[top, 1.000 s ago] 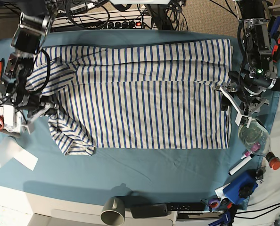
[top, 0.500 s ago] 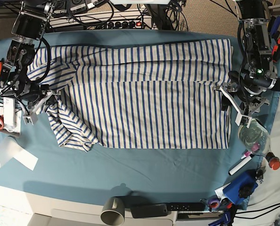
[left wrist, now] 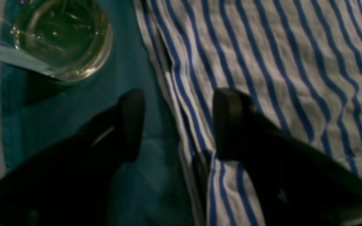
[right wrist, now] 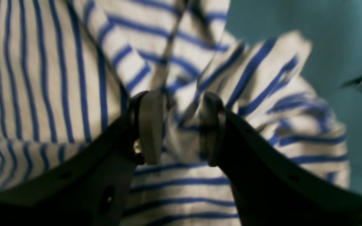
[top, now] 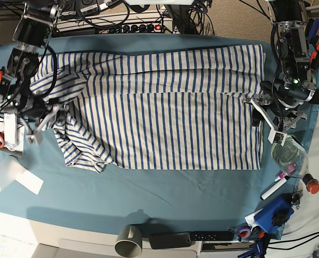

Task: Fold the T-shirt properly
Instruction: 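Grasp the shirt's side edge with the right gripper and tug it along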

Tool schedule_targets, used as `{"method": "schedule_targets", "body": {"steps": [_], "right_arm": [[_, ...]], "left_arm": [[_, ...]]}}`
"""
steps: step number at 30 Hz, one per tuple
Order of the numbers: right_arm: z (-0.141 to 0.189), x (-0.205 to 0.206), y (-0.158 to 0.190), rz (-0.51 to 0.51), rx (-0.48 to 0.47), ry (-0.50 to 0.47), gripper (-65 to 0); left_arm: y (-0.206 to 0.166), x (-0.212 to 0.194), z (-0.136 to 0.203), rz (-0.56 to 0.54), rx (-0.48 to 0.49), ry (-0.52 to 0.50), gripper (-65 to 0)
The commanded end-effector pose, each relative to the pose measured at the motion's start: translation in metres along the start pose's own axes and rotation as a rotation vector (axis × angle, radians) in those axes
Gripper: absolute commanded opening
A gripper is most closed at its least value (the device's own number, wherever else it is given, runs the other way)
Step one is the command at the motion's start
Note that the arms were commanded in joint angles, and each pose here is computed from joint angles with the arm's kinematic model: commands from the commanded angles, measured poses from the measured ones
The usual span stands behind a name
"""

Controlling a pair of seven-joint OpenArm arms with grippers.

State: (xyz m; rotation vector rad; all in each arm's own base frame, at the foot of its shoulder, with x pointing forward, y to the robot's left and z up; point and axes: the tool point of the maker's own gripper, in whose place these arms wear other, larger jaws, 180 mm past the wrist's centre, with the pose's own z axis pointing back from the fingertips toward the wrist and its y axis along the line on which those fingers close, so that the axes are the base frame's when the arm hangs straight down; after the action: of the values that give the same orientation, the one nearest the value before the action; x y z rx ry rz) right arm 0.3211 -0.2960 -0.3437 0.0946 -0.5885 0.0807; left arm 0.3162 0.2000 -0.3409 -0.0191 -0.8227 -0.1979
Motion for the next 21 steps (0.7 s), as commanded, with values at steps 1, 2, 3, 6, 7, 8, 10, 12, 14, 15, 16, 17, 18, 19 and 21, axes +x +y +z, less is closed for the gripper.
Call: {"method": "schedule_targets", "body": {"steps": [1,2,3,6,7,8,10,12,14,15,16,17,18,19,21], "right_arm": [[0.014,0.031,-0.009,0.011,-0.021,-0.088,-43.1],[0.018,0.041,-0.011,0.007,-0.025,-0.112,-43.1],[0.022,0.050,-0.013,0.004,-0.029,-0.133,-43.1],[0.030,0.070,-0.018,0.013,-0.046,-0.179,-43.1],[0.032,0.074,-0.020,0.015,-0.053,-0.187,-43.1],[0.032,0.075,-0.023,0.018,-0.066,-0.192,-43.1],[0.033,0.076,-0.029,0.041,-0.105,-0.196,-43.0],[0.032,0.078,-0.036,0.061,-0.143,-0.206,-40.0],[0.030,0.084,-0.044,0.062,-0.170,-0.252,-35.8],[0.029,0.087,-0.047,0.059,-0.179,-0.276,-35.4],[0.026,0.090,-0.051,0.050,-0.185,-0.296,-35.4],[0.023,0.092,-0.055,0.038,-0.187,-0.307,-35.4],[0.020,0.094,-0.057,0.022,-0.183,-0.316,-35.4],[0.017,0.096,-0.059,0.006,-0.176,-0.316,-35.4],[0.009,0.099,-0.063,-0.030,-0.160,-0.310,-35.4]], "left_arm": [[0.005,0.015,0.003,-0.007,0.014,-0.051,-30.2],[0.005,0.015,0.003,-0.007,0.014,-0.051,-30.2],[0.005,0.015,0.003,-0.007,0.014,-0.050,-30.2],[0.005,0.015,0.003,-0.007,0.014,-0.050,-30.2],[0.005,0.015,0.003,-0.007,0.014,-0.050,-30.2],[0.005,0.015,0.003,-0.007,0.014,-0.050,-30.2],[0.005,0.015,0.003,-0.007,0.014,-0.051,-30.2],[0.005,0.015,0.003,-0.007,0.014,-0.051,-30.2],[0.005,0.015,0.003,-0.007,0.014,-0.051,-30.2],[0.005,0.015,0.003,-0.007,0.014,-0.051,-30.2],[0.005,0.015,0.003,-0.007,0.014,-0.051,-30.2],[0.005,0.015,0.003,-0.007,0.014,-0.050,-30.2],[0.005,0.015,0.003,-0.007,0.013,-0.050,-30.2],[0.005,0.015,0.003,-0.007,0.013,-0.051,-30.2],[0.005,0.015,0.003,-0.007,0.013,-0.051,-30.2]]}}
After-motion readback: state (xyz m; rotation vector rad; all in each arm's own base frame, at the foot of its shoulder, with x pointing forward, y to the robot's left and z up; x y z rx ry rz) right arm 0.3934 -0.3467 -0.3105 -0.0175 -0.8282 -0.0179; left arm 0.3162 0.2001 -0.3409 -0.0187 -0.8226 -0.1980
